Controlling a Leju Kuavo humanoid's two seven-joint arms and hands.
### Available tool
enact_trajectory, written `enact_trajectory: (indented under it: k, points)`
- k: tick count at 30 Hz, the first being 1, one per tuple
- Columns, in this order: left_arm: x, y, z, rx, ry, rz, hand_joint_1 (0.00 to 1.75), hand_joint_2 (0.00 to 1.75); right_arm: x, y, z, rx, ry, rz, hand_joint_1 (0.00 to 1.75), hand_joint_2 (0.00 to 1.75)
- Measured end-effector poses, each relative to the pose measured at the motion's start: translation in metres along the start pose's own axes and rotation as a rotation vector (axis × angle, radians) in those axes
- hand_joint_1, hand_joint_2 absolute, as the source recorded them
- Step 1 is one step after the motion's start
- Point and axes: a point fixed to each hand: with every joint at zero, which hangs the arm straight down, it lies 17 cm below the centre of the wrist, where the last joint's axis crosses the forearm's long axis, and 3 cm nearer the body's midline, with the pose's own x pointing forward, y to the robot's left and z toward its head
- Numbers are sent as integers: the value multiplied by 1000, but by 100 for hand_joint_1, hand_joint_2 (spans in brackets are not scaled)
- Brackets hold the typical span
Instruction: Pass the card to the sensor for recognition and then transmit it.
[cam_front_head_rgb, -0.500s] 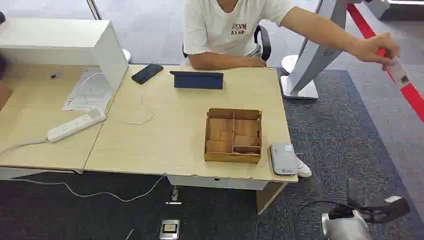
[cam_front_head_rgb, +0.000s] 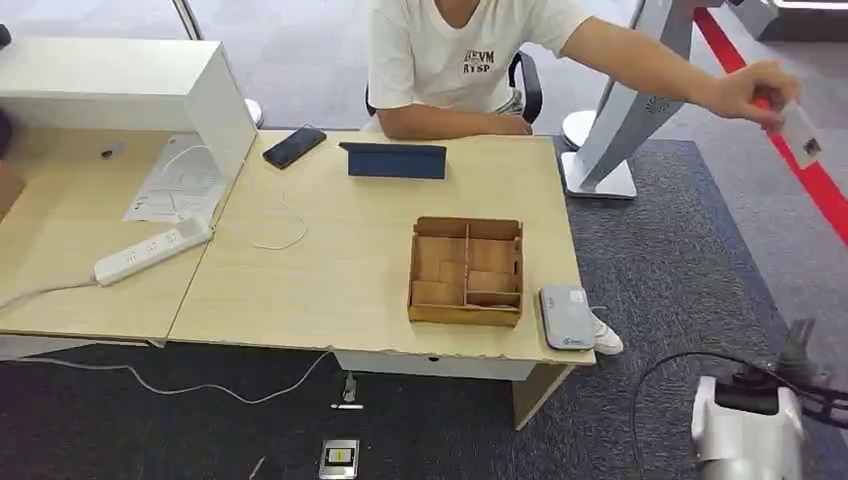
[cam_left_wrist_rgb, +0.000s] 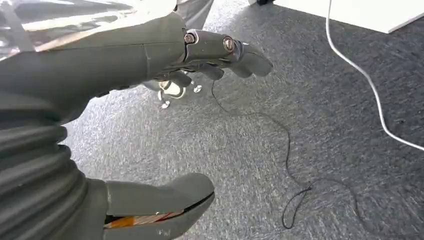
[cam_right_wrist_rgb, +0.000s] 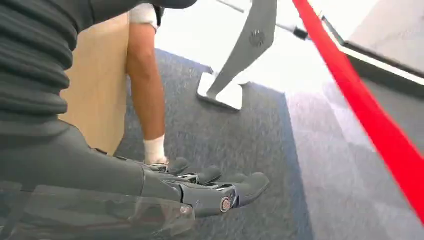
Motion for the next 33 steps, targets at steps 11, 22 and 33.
enact_trajectory:
  k: [11, 22, 33]
  points:
    - [2, -1, 0, -15, -25, 3, 0, 175, 56, 56, 34, 168, -239, 77, 0, 175]
    - [9, 1, -3, -18, -82, -18, 0, 175, 77, 228, 230, 856, -1011, 751, 0, 175]
    - [15, -9, 7, -19, -107, -21, 0, 175, 10, 273, 362, 1127, -1470, 994, 0, 175]
